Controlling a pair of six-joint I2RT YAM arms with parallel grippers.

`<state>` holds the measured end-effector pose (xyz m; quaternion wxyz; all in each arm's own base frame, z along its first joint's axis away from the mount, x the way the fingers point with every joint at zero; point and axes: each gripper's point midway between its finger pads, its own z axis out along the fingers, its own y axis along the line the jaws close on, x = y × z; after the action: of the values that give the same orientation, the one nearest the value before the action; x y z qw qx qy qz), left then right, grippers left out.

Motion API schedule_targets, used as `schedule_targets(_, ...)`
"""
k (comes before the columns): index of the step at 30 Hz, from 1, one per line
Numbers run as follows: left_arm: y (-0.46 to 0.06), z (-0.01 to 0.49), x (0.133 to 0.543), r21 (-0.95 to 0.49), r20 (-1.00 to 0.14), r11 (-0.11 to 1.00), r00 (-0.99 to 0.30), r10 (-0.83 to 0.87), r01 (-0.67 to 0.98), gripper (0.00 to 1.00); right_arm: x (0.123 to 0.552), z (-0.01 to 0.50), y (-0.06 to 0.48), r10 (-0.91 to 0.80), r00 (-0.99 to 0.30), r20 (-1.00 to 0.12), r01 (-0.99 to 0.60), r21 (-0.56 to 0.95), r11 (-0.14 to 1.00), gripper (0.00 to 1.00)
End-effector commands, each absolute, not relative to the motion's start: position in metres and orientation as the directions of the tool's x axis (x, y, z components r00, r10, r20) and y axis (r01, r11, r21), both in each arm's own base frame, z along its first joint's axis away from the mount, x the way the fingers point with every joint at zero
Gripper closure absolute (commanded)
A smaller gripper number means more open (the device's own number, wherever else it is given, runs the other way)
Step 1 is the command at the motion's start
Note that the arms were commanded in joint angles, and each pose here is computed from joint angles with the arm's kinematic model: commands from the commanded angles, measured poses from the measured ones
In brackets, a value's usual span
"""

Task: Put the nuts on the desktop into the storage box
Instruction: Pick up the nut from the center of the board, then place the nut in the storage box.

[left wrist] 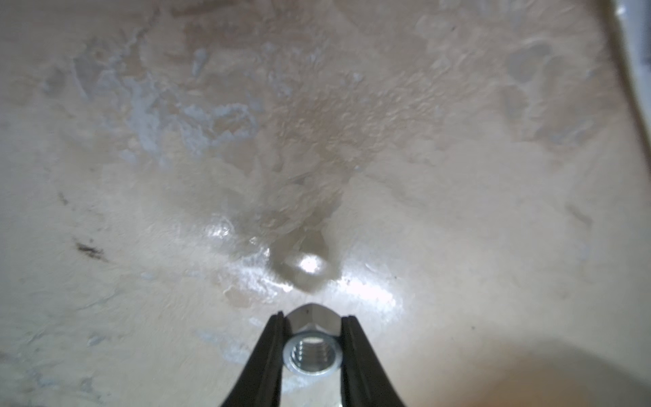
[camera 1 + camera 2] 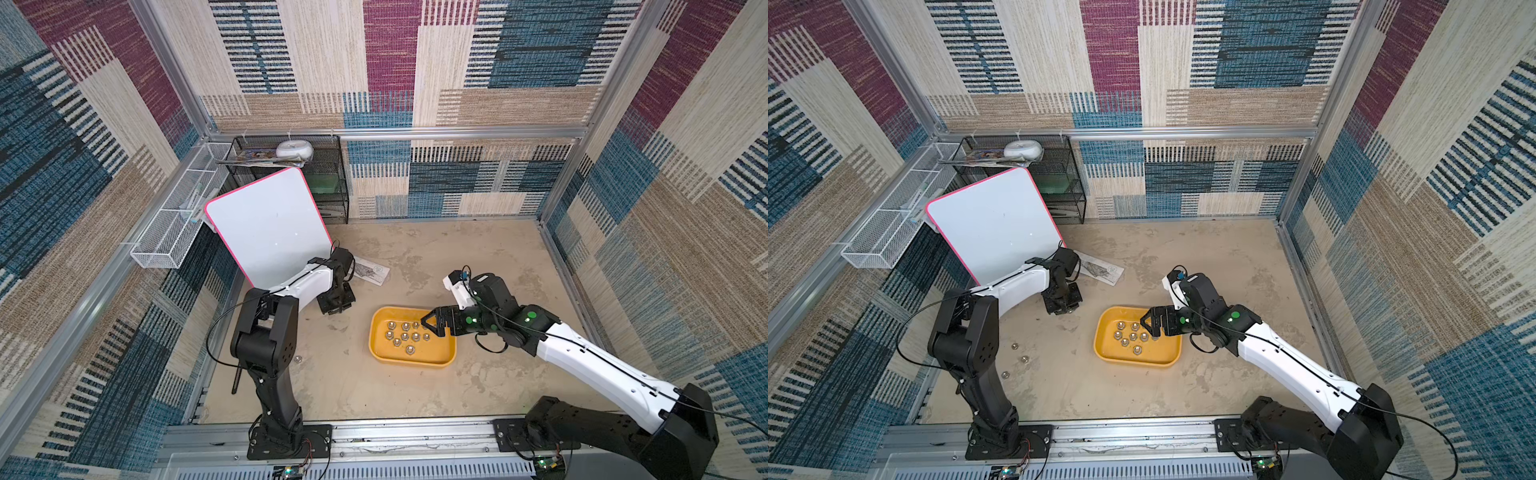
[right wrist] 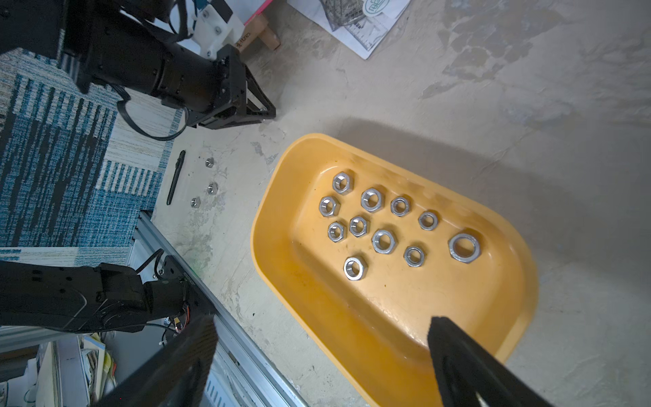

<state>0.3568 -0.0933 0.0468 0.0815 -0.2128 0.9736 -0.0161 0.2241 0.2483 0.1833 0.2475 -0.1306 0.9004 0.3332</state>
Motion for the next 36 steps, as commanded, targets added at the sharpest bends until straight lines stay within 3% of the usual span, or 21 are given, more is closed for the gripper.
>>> schedule_targets(1,-0.097,0.063,0.346,-0.081,-0.136,0.911,-0.901,-0.412,-0.404,0.78,0.227,0.184,0.246,-0.061,-0.829,-0.557,-0.406,0.522,0.750,0.01)
schedule_targets(16,-0.190,0.121,0.296,-0.172,-0.179,0.960,-0.951,-0.253,-0.223,0.76,0.207,0.184,0.223,-0.019,-0.805,-0.593,-0.402,0.522,0.752,0.01)
schedule_targets(26,-0.253,0.093,0.277,-0.155,-0.126,0.980,-0.981,-0.145,-0.125,0.77,0.196,0.187,0.212,-0.009,-0.799,-0.602,-0.403,0.524,0.750,0.01)
schedule_targets(36,-0.280,0.061,0.280,-0.126,-0.068,0.988,-0.992,-0.102,-0.093,0.78,0.193,0.187,0.207,0.004,-0.801,-0.599,-0.387,0.522,0.760,0.01)
